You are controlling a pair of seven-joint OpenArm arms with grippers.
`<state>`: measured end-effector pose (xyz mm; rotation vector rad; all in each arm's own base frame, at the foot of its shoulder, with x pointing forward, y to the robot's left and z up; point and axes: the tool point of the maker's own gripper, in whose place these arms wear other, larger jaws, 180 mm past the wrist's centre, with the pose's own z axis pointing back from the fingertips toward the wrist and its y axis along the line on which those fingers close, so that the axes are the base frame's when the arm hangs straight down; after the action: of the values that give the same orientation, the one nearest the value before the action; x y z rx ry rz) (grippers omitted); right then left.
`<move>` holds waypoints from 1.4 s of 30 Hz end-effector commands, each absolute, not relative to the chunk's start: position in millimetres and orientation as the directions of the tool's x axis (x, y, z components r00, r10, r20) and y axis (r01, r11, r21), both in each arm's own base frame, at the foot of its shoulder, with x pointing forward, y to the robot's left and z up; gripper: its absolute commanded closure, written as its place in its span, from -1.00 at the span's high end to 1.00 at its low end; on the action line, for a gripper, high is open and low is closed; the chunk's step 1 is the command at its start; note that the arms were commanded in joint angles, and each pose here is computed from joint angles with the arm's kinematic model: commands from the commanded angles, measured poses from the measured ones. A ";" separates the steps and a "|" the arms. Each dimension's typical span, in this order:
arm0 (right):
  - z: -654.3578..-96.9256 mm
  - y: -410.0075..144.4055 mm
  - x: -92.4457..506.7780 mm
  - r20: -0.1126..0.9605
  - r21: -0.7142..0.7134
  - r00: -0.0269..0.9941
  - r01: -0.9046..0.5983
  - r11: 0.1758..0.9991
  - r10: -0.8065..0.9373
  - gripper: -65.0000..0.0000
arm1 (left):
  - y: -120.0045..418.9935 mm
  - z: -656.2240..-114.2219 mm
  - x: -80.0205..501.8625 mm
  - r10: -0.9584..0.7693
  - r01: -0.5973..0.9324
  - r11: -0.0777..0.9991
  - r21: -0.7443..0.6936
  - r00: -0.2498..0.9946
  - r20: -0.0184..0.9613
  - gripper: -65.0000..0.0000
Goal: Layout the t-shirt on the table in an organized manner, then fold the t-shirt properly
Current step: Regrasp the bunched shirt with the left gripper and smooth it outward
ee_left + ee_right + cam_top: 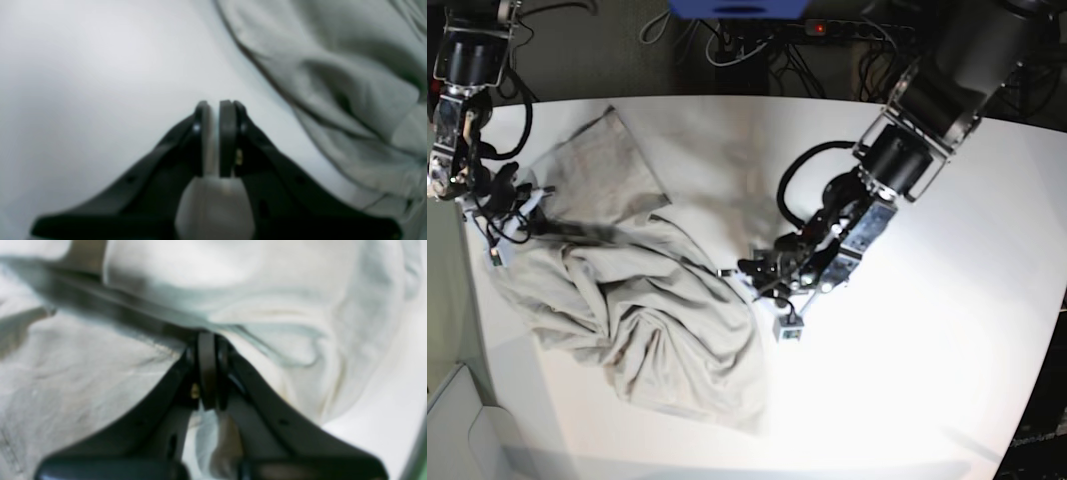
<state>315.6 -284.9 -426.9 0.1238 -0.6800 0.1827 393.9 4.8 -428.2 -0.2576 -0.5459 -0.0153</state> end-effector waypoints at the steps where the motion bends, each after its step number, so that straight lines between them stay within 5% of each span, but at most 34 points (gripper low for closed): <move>1: -421.8 -299.9 317.8 0.622 0.012 0.769 -0.199 0.980 0.148 -1.00 | 6.5 -407.5 400.0 0.109 0.043 0.965 -0.261 0.833 0.542 -0.80; 10: -408.2 -307.7 330.8 0.659 -0.009 0.737 -0.195 0.981 0.153 -1.00 | -6.6 -328.4 445.1 0.321 0.017 0.908 -0.419 0.616 0.719 -0.80; 22: -418.5 -306.9 317.7 0.636 -0.002 0.757 -0.196 0.981 0.152 -1.00 | -45.1 -369.1 490.7 0.095 0.050 0.987 -0.152 0.581 0.808 -0.80; 26: -419.0 -306.9 317.1 0.634 -0.002 0.758 -0.196 0.981 0.152 -1.00 | -46.0 -383.1 494.2 0.032 0.139 0.980 -0.141 0.590 0.807 -0.80; 36: -398.1 -320.3 336.6 0.665 -0.040 0.728 -0.193 0.980 0.170 -1.00 | -14.5 -416.0 488.8 -0.010 0.092 0.994 -0.067 0.656 0.755 -0.80; 42: -376.7 -331.9 354.1 0.692 -0.075 0.697 -0.187 0.979 0.187 -1.00 | -19.2 -436.0 464.7 -0.030 0.101 0.992 -0.078 0.779 0.626 -0.80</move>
<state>339.6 -318.9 -399.6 0.0322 -0.7081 0.2111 468.8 -11.6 -435.2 -0.0855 -0.7132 -0.0670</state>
